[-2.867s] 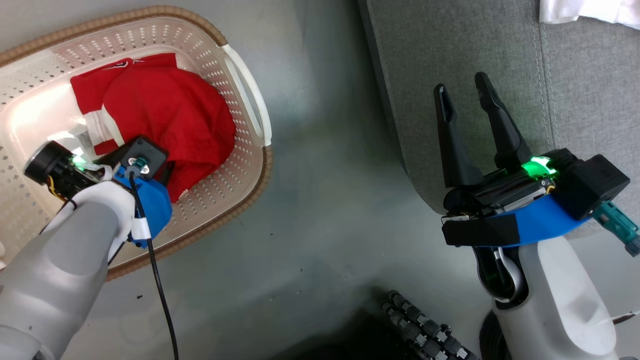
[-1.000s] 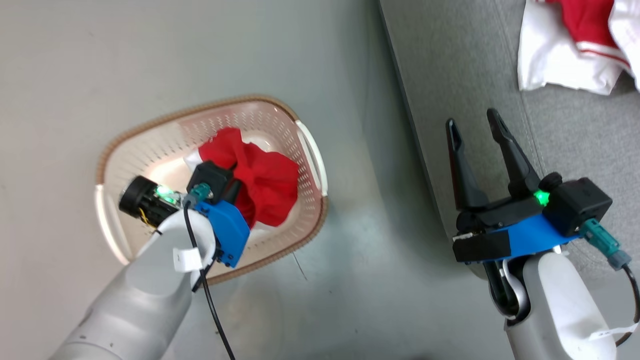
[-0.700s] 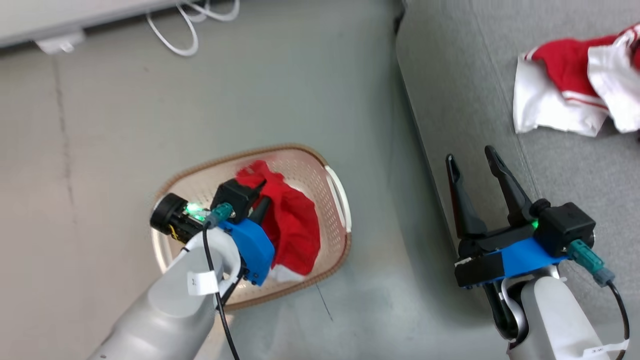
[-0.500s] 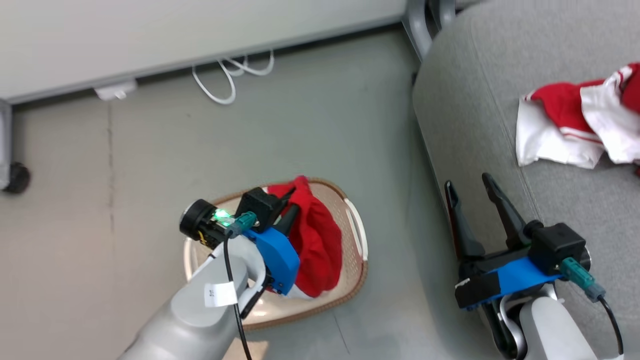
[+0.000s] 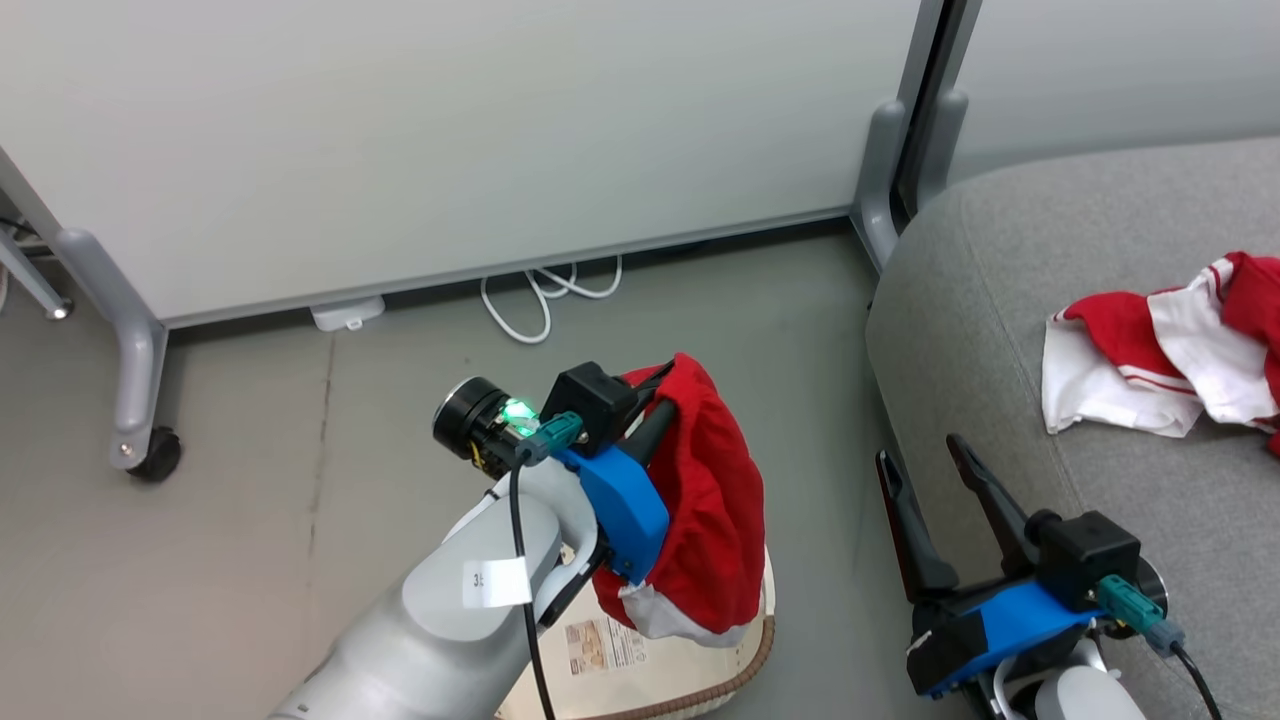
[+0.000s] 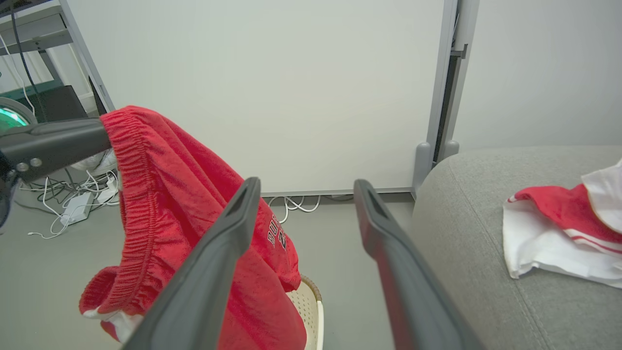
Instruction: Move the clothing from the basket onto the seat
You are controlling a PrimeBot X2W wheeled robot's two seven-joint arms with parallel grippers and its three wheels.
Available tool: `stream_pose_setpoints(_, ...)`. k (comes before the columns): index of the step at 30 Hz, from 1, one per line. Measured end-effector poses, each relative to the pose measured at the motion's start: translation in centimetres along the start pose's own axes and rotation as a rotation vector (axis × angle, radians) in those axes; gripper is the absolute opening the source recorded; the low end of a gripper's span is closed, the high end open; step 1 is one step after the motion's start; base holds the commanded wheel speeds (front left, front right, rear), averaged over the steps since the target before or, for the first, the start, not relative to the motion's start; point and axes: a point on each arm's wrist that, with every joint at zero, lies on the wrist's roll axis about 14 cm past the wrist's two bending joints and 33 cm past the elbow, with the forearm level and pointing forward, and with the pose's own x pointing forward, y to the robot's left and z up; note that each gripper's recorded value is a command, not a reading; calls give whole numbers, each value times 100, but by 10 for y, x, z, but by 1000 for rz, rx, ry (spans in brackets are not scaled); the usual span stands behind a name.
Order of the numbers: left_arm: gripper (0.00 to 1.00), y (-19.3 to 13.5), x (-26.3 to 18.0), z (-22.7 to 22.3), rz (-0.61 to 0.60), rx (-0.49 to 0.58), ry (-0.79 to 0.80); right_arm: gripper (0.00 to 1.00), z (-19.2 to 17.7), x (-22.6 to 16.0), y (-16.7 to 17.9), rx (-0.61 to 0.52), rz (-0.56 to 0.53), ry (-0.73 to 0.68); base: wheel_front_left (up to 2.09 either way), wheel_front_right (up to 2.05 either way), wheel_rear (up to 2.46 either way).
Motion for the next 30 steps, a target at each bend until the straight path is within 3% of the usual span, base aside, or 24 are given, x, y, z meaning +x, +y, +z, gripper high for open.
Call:
stream_pose_setpoints(14, 0, -34, 1, 76, -91, 12, -128, 100, 13, -16, 15, -7, 34, -19, 0, 0, 0)
stream_pose_setpoints(30, 0, -49, 6, 73, -124, 7, -100, 100, 9, -18, 28, -9, 71, 11, 0, 0, 0)
